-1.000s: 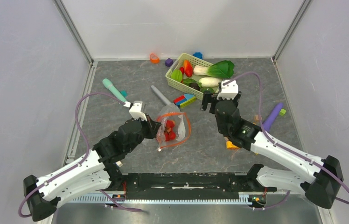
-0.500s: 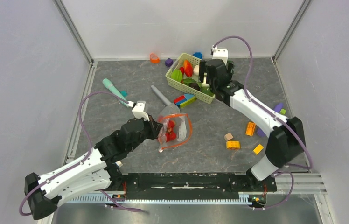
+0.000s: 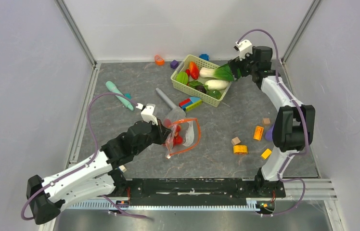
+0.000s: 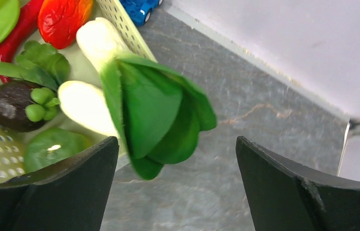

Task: Place the food in the zip-top bag and seal the zipper
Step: Pick up the fake vegetable from the bin.

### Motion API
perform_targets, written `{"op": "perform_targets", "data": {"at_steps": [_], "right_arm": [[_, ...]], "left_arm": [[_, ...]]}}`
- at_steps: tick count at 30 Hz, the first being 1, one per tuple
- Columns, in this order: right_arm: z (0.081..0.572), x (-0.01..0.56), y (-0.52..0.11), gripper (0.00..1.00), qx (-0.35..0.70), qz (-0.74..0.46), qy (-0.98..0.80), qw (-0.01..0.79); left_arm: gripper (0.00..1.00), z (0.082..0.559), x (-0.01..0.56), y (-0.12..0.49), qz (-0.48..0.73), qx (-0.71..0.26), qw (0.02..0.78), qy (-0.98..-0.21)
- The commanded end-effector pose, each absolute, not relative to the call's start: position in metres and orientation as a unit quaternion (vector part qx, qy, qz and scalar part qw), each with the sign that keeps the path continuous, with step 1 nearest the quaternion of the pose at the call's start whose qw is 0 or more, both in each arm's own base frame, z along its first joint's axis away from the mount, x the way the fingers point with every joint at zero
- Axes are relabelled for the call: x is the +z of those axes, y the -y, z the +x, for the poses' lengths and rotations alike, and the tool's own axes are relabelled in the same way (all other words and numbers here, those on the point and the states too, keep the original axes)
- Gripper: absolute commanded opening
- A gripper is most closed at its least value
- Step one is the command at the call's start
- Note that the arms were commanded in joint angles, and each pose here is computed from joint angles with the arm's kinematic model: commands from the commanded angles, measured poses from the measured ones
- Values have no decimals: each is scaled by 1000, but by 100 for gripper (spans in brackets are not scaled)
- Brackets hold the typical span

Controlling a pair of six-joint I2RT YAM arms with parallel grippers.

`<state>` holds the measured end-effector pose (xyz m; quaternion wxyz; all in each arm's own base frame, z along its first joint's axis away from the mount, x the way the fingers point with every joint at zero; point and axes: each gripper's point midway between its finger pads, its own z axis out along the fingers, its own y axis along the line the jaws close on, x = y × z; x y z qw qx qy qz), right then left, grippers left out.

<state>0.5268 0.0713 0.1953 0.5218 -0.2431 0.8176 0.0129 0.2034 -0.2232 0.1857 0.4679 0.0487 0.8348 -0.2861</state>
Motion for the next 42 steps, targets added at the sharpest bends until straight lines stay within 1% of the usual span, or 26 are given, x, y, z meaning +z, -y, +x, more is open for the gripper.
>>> {"op": "perform_targets", "data": {"at_steps": [1,6,10,13,17,20,22,24,27,31,34,38,42], "right_arm": [[550,221,-96,98,71,-388,-720,572],[568,191,-89,98,55,-418,-721,550],[586,176,-85,98,46,-407,-732,544],[590,159,-89,98,67,-403,-739,536],[580,140,-101,96,112,-410,-740,522],[571,135,-108,86,138,-412,-739,515],[565,133,-110,74,148,-413,-740,511],[557,134,-111,56,153,-412,-741,508],[544,133,-111,38,159,-402,-746,506],[522,129,-109,19,159,-392,-755,500],[504,129,-105,8,152,-381,-763,500],[479,121,-90,1,120,-359,-788,485],[449,119,-84,0,110,-340,-803,478]], "left_arm": [[2,206,209,234,75,-306,486,-815],[2,210,206,232,72,-293,490,-818],[2,211,204,235,77,-293,490,-817],[2,213,198,237,81,-283,485,-823],[2,215,193,239,85,-275,479,-829],[2,215,193,239,85,-275,478,-830],[2,215,193,238,84,-275,480,-829],[2,215,194,238,83,-275,480,-829],[2,215,194,238,81,-277,480,-829],[2,215,191,237,78,-273,480,-830],[2,215,193,236,74,-275,480,-830],[2,214,194,236,70,-279,480,-829],[2,214,196,236,65,-284,481,-827]]}}
